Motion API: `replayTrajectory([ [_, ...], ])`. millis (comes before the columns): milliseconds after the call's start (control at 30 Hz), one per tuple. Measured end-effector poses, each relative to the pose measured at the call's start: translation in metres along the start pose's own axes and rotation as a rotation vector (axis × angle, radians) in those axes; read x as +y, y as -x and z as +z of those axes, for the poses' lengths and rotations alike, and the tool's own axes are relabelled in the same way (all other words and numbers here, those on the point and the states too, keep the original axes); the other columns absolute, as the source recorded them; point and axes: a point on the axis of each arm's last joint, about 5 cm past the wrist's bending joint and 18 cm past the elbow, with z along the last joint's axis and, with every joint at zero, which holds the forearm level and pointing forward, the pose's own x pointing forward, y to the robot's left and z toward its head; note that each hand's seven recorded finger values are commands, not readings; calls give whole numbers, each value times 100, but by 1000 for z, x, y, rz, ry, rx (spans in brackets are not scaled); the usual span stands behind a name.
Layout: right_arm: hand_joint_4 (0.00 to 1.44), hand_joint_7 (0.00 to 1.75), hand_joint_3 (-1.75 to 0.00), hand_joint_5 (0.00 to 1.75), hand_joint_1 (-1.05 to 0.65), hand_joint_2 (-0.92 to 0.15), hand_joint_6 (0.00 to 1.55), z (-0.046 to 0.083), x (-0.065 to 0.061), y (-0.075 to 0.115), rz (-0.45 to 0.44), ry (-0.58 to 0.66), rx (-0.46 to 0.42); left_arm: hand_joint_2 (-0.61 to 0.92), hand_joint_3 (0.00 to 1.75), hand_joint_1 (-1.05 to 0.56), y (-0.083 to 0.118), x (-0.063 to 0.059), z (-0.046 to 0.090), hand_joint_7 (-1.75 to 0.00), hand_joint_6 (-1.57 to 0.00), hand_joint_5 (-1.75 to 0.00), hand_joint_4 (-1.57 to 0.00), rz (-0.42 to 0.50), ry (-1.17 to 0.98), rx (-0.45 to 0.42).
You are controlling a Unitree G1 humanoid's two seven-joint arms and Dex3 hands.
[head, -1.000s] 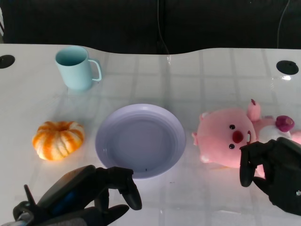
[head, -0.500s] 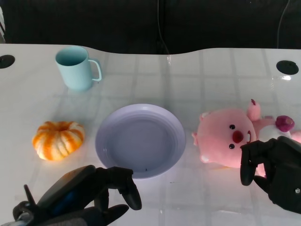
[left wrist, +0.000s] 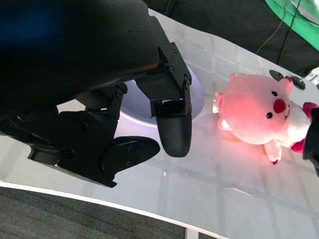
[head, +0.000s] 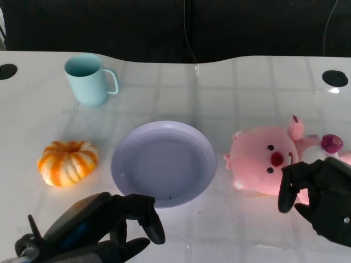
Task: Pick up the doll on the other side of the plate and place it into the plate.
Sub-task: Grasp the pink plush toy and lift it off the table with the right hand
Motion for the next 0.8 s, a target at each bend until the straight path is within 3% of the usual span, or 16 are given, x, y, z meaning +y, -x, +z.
replayTrajectory([
  [133, 78, 30, -23, 91, -8, -85, 89, 1, 0, 0, -66, -21, -24, 72, 70, -13, 0, 0, 0, -108, -74, -174, -68, 0, -1, 1],
  [233, 74, 14, -12, 73, -14, -89, 83, 1, -1, 1, -124, -25, -36, 72, 70, -13, 0, 0, 0, -108, -74, -175, -71, 0, -1, 1],
  [300, 73, 8, -9, 63, -16, -90, 78, 2, 0, 1, -158, -22, -49, 72, 70, -14, 0, 0, 0, -108, -74, -175, -71, 0, -2, 1],
  [500, 43, 0, -8, 43, -34, -92, 52, 2, 2, 1, -244, 37, -86, 72, 70, -13, 0, 0, 0, -108, -74, -174, -69, -1, -4, 2],
  [633, 27, 0, -6, 35, -42, -92, 36, 1, 0, 2, -277, 108, -75, 73, 69, -14, 0, 0, 0, -108, -74, -174, -68, -1, -5, 3],
  [800, 16, 0, -2, 31, -50, -91, 27, -3, -2, 3, -306, 224, -22, 73, 68, -14, 0, 1, 0, -108, -74, -174, -68, -1, -5, 2],
])
